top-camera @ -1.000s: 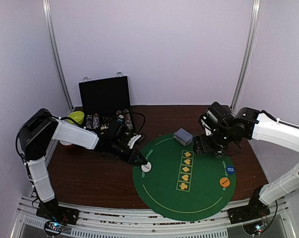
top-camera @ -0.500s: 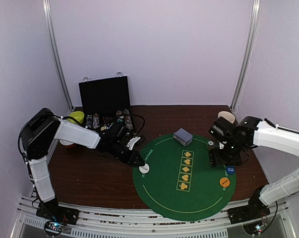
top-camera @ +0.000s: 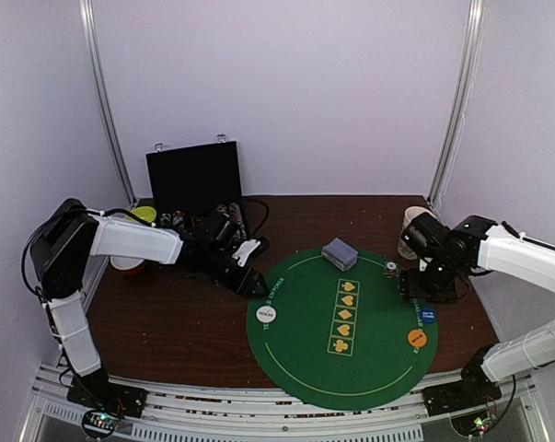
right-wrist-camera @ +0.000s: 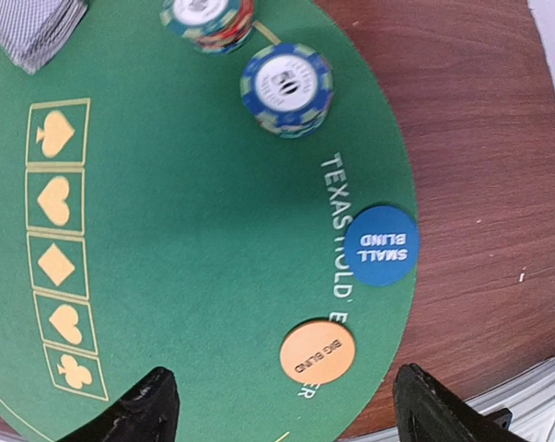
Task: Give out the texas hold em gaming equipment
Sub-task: Place the dealer button on the poker table mat, then pick up the small blind button from the poker table mat.
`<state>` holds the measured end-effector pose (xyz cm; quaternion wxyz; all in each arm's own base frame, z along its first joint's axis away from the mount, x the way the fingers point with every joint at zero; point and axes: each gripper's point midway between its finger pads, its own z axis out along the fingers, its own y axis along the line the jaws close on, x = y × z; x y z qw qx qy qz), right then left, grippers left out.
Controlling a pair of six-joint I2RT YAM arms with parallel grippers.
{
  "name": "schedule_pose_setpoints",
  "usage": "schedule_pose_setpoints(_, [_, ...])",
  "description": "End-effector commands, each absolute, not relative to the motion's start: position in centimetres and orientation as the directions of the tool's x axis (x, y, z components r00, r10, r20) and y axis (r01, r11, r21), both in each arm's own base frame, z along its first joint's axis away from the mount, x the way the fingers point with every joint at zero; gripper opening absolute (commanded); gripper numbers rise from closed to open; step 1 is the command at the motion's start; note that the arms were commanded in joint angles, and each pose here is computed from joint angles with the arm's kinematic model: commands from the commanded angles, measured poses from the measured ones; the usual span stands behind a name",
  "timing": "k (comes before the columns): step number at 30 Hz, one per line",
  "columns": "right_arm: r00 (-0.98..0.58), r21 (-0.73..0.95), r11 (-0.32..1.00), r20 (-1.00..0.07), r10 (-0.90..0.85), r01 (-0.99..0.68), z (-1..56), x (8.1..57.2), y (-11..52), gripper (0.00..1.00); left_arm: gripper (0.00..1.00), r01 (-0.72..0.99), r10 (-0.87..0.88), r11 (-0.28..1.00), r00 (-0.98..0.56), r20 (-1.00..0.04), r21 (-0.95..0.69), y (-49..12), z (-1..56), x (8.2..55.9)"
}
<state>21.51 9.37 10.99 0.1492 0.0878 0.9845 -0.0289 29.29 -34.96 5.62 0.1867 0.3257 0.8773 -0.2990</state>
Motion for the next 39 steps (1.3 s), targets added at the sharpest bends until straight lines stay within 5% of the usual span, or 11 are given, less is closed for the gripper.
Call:
schedule_pose_setpoints(1, [-0.909, -0.051, 0.959, -0.336, 0.246, 0.278, 10.8, 21.6, 6.8, 0.84, 0.67, 0.791, 0.460, 0.524, -0.574, -0.678, -0.315, -37.0, 12.0, 31.7])
schedule_pose_setpoints(7, [-0.885, -0.029, 0.920, -0.286, 0.368, 0.392, 7.8, 22.0, 3.8, 0.91, 0.85, 0.830, 0.472, 0.473, -0.523, -0.710, -0.298, -38.1, 14.4, 32.3])
schedule_pose_setpoints(17, [-0.917, -0.034, 0.922, -0.132, 0.377, 0.385, 5.3, 20.8, 3.8, 0.81, 0.87, 0.839, 0.502, 0.501, -0.481, -0.719, -0.211, -36.6, 15.1, 32.8])
schedule_pose_setpoints(23, [-0.895, -0.031, 0.911, -0.207, 0.396, 0.410, 6.6, 22.5, 2.8, 0.85, 0.87, 0.834, 0.508, 0.508, -0.492, -0.707, -0.215, -36.4, 14.9, 32.9])
schedule_pose_setpoints(32, [-0.911, -0.038, 0.914, -0.106, 0.399, 0.405, 2.4, 22.7, 2.4, 0.87, 0.87, 0.835, 0.513, 0.517, -0.479, -0.712, -0.189, -35.9, 15.3, 33.1])
schedule_pose_setpoints(39, [-0.915, -0.054, 0.913, -0.053, 0.401, 0.403, 0.3, 21.7, 1.8, 0.70, 0.87, 0.833, 0.513, 0.522, -0.479, -0.713, -0.184, -35.8, 15.3, 33.3])
